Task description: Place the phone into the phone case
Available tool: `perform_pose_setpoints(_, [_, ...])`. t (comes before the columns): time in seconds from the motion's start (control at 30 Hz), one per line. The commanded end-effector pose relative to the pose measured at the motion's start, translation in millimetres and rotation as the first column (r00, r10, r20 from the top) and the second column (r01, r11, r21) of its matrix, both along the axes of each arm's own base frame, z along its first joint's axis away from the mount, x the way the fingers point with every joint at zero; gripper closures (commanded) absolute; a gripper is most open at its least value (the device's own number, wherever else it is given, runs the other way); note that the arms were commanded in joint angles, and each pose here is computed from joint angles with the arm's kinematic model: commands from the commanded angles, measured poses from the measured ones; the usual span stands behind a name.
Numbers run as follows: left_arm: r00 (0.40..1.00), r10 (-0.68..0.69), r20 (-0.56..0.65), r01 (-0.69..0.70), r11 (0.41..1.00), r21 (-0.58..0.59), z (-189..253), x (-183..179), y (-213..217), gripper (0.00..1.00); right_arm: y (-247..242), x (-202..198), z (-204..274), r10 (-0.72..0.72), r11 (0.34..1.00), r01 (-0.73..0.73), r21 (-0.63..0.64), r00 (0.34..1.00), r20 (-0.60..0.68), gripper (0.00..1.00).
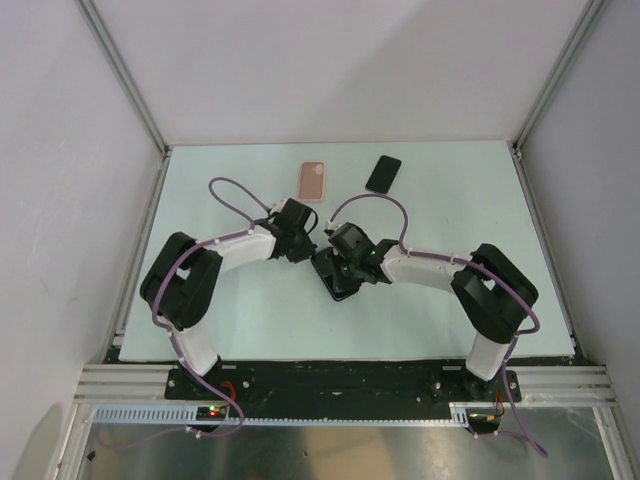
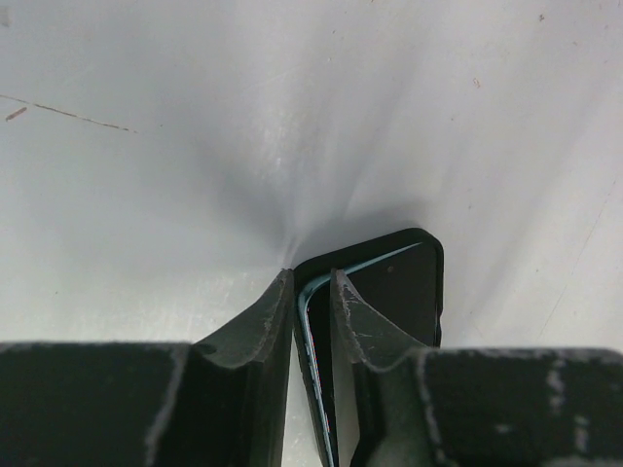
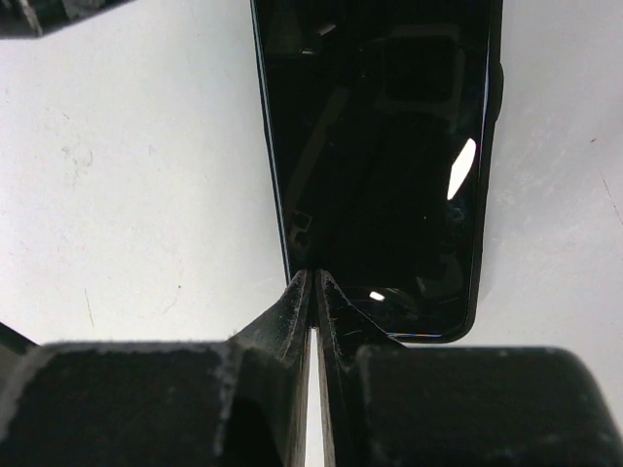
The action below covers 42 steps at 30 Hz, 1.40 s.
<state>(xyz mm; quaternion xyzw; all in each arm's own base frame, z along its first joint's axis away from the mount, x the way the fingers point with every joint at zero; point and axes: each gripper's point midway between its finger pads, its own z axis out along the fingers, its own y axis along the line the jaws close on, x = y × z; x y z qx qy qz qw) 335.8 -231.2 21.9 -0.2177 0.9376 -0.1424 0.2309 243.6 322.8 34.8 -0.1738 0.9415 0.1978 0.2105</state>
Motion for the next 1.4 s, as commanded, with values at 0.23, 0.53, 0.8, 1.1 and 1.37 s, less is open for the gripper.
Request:
perform_pose_setpoints(0.23, [0.962,-0.035,-0.269,0.099,0.969,0.228,-41,-75,62,0.74,-1,-1,-21,-0.017,0.999,0.016,-0.034,1.0,-0.017,0.92])
perform_pose_setpoints(0.53, [0.962,-0.046,-0.27,0.104,0.973,0.206,-39,-76,61,0.76,-1,-2,-26,-0.017,0.999,0.016,-0.041,1.0,-0.023,0.92])
perform_pose_setpoints(0.8, [0.953,-0.024,-0.302,0.094,0.971,0.221,-50,-81,65,0.78,-1,-2,-26,-0.017,0.999,0.016,-0.042,1.0,-0.024,0.92])
perform_pose_setpoints(1.1, [0.938,-0.001,-0.347,0.093,0.964,0.249,-68,-85,69,0.8,-2,2,-24,-0.032,0.999,0.031,-0.038,0.999,-0.017,0.92])
perform_pose_setpoints(1.37, [0.92,0.027,-0.392,0.088,0.958,0.274,-82,-94,79,0.81,2,13,-18,-0.05,0.998,0.05,-0.025,0.999,0.003,0.92])
